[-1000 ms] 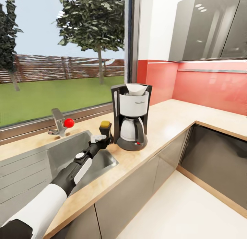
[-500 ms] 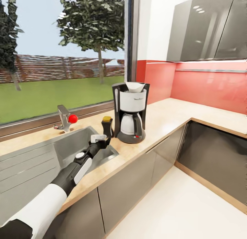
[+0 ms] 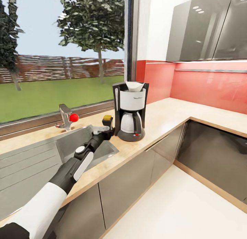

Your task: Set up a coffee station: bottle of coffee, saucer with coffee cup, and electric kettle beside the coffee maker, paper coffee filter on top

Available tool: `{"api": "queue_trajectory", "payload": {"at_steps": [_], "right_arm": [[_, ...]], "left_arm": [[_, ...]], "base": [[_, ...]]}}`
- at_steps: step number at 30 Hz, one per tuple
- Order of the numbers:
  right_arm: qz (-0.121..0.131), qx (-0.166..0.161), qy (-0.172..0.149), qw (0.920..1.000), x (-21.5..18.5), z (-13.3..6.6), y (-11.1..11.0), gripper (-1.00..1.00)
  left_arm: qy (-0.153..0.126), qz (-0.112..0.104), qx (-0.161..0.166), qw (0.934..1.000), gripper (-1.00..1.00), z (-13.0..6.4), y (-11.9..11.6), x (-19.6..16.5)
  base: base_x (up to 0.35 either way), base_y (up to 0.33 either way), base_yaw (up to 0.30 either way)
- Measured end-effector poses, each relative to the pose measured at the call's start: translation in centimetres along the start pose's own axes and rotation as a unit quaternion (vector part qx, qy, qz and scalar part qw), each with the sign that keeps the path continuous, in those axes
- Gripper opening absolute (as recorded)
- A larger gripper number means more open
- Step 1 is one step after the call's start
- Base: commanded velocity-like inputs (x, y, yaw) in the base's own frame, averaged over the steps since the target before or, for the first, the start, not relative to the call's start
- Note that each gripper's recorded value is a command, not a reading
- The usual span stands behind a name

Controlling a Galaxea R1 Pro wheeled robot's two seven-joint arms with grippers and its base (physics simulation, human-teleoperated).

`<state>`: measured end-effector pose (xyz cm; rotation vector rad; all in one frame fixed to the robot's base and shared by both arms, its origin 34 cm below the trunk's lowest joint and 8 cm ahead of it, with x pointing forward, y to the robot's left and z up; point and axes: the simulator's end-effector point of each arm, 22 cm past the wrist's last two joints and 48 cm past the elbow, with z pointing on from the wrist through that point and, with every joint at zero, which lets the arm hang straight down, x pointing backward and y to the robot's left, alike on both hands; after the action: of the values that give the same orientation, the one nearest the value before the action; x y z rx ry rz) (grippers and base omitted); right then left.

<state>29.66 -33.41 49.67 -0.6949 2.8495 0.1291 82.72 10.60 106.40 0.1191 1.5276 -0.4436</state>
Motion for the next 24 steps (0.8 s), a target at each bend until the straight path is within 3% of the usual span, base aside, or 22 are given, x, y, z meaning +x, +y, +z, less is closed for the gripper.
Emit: {"api": "queue_trajectory", "payload": {"at_steps": [7,8,11,15,19,24], "right_arm": [[0.000,0.000,0.000,1.0000,0.0,0.0,0.0,1.00],[0.000,0.000,0.000,1.0000,0.0,0.0,0.0,1.00],[0.000,0.000,0.000,1.0000,0.0,0.0,0.0,1.00],[0.000,0.001,0.000,1.0000,0.0,0.0,0.0,1.00],[0.000,0.001,0.000,1.0000,0.0,0.0,-0.1,1.00],[0.000,0.001,0.000,1.0000,0.0,0.0,-0.1,1.00]], "left_arm": [[-0.036,0.008,0.069,0.9969,1.00,-0.6,-4.9,-3.5],[-0.052,0.011,0.109,0.9926,1.00,-1.2,-7.5,-5.0],[-0.060,0.014,0.157,0.9858,1.00,-2.0,-10.0,-5.8],[-0.062,0.015,0.239,0.9689,1.00,-3.7,-13.8,-6.0],[-0.057,0.011,0.274,0.9599,1.00,-4.7,-15.4,-5.3],[-0.051,0.007,0.284,0.9576,1.00,-5.2,-15.8,-4.5]], "base": [[0.000,0.000,0.000],[0.000,0.000,0.000],[0.000,0.000,0.000],[-0.019,0.000,0.000],[-0.211,0.000,0.000],[-0.172,0.000,0.000]]}}
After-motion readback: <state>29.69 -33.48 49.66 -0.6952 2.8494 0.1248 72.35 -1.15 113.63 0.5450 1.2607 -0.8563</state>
